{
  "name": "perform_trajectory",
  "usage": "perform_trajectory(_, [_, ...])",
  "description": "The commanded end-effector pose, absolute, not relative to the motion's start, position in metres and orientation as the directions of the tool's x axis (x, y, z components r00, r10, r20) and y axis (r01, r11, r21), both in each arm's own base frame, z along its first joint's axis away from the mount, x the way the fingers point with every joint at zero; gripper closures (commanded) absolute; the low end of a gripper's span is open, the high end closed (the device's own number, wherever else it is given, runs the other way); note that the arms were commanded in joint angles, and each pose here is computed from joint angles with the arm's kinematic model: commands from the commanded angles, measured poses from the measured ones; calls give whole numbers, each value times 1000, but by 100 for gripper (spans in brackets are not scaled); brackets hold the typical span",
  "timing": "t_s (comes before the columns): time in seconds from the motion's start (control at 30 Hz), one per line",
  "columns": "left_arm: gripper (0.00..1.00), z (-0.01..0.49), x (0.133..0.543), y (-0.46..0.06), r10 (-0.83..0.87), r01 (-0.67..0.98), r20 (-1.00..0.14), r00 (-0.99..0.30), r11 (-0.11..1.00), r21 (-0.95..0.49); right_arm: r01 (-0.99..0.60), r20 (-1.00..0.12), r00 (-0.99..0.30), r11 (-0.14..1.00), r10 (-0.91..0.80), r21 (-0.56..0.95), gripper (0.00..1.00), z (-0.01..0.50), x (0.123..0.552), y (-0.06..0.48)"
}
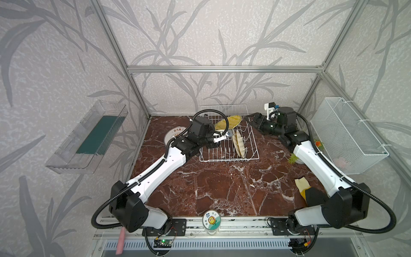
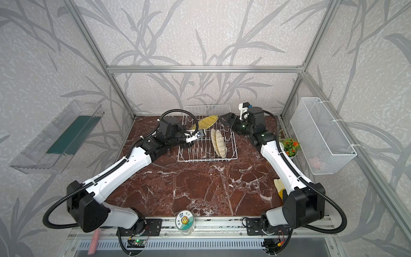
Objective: Unload the plates from the dish rack
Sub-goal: Place a plate at the middle-left of the table.
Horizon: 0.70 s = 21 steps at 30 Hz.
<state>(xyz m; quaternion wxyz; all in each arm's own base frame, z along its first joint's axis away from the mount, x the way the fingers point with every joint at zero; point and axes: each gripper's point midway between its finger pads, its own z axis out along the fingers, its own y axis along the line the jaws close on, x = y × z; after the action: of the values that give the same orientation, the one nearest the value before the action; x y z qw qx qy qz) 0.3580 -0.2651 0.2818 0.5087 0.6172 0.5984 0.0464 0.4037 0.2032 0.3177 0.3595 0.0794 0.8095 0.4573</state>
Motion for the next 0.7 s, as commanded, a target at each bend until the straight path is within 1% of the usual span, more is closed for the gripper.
perform_trajectory(0.0, [100, 308, 350, -272, 753, 592, -508, 419, 198, 781, -189, -486, -747, 556, 453, 809, 14, 317, 401, 210])
perform_trajectory(0.13, [100, 301, 342, -274, 737, 587, -514, 440, 197, 786, -184, -482, -751, 558, 452, 809, 18, 312, 403, 212])
perform_trajectory(0.33, [100, 294, 342, -269, 775, 574, -457, 435, 152, 804, -149, -455, -778, 576, 434, 804, 22, 298, 406, 216])
perform_trajectory(0.43, [100, 296, 342, -271, 761, 541, -456, 461, 166, 825, -123, -445, -792, 604, 419, 787, 23, 289, 405, 217])
perform_trajectory(0.67, [100, 289, 337, -274, 764, 511, -372, 527, 65, 857, -127, -430, -804, 589, 411, 798, 32, 285, 404, 225])
